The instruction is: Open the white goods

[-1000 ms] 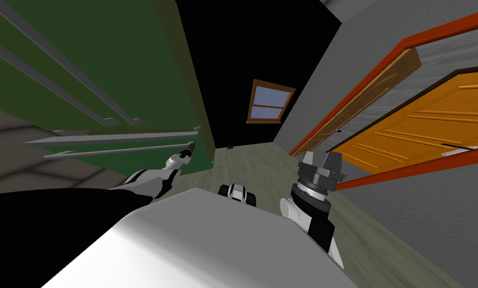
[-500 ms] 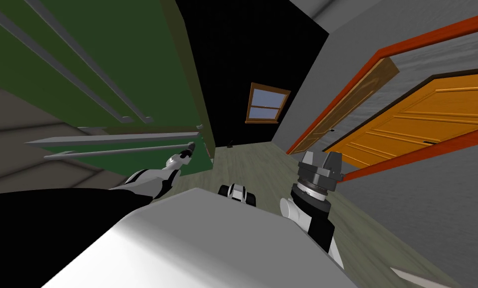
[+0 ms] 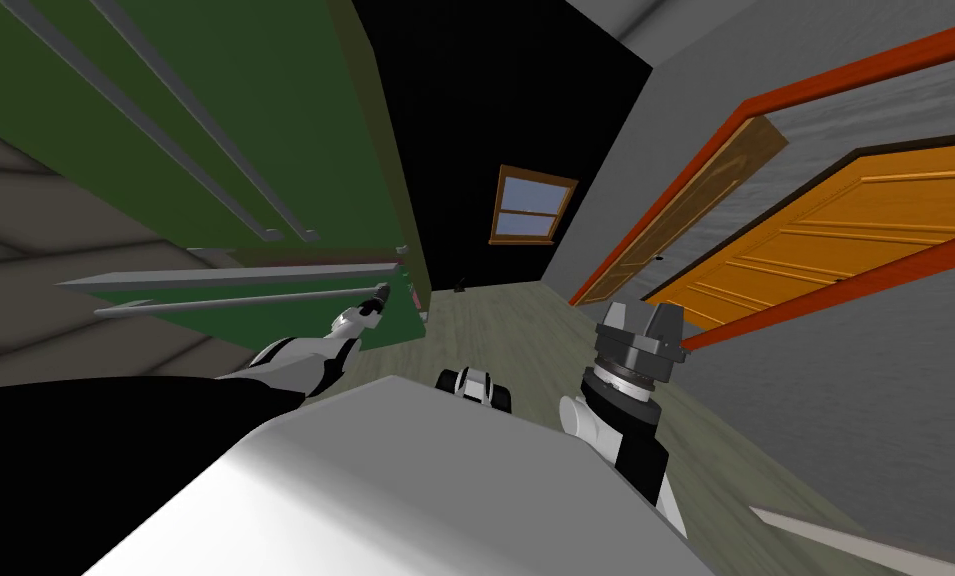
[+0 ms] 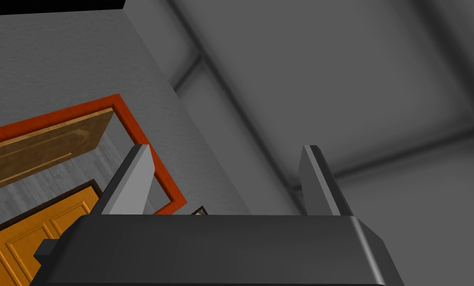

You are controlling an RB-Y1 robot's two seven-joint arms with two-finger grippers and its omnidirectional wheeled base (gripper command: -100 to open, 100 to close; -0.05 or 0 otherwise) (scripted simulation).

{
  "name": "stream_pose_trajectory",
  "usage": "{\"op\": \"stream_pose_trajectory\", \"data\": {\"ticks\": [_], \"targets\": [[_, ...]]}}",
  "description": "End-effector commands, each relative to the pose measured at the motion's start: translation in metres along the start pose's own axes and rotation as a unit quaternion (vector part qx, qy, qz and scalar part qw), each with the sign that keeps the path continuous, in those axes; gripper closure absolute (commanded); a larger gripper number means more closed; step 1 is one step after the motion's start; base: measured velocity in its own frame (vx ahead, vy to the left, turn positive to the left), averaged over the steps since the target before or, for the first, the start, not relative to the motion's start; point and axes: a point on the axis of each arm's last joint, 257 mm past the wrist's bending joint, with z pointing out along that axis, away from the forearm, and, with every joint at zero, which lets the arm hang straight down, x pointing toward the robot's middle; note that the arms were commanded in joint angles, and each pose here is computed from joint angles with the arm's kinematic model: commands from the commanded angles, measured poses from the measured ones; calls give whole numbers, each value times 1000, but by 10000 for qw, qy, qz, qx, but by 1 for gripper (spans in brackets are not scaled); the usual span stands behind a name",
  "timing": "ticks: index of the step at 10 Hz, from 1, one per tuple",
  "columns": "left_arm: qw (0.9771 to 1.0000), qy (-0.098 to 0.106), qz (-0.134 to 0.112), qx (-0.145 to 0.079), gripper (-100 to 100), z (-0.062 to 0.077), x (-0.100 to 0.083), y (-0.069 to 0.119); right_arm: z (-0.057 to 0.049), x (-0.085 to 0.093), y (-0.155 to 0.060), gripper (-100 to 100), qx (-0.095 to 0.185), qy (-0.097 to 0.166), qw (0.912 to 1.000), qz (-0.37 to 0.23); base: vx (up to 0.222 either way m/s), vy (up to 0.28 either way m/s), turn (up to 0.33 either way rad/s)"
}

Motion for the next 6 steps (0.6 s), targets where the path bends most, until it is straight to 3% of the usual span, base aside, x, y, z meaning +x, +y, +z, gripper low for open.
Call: {"op": "stream_pose_trajectory", "data": {"ticks": [1,3,4,6], "targets": [[10000,16,1,11,100,0,1,0,0,0,0,0,1,0,10000,-1,-108,-57,6],[10000,14,2,42,100,0,0,-3,0,0,0,0,0,0,10000,0,-143,-86,18],[10000,0,-19,-40,-100,7,-9,-8,0,0,0,0,0,0,10000,0,-111,-43,-79],[10000,-45,-41,-77,-100,14,-21,-19,0,0,0,0,1,1,10000,-1,-74,-1,-73]]}}
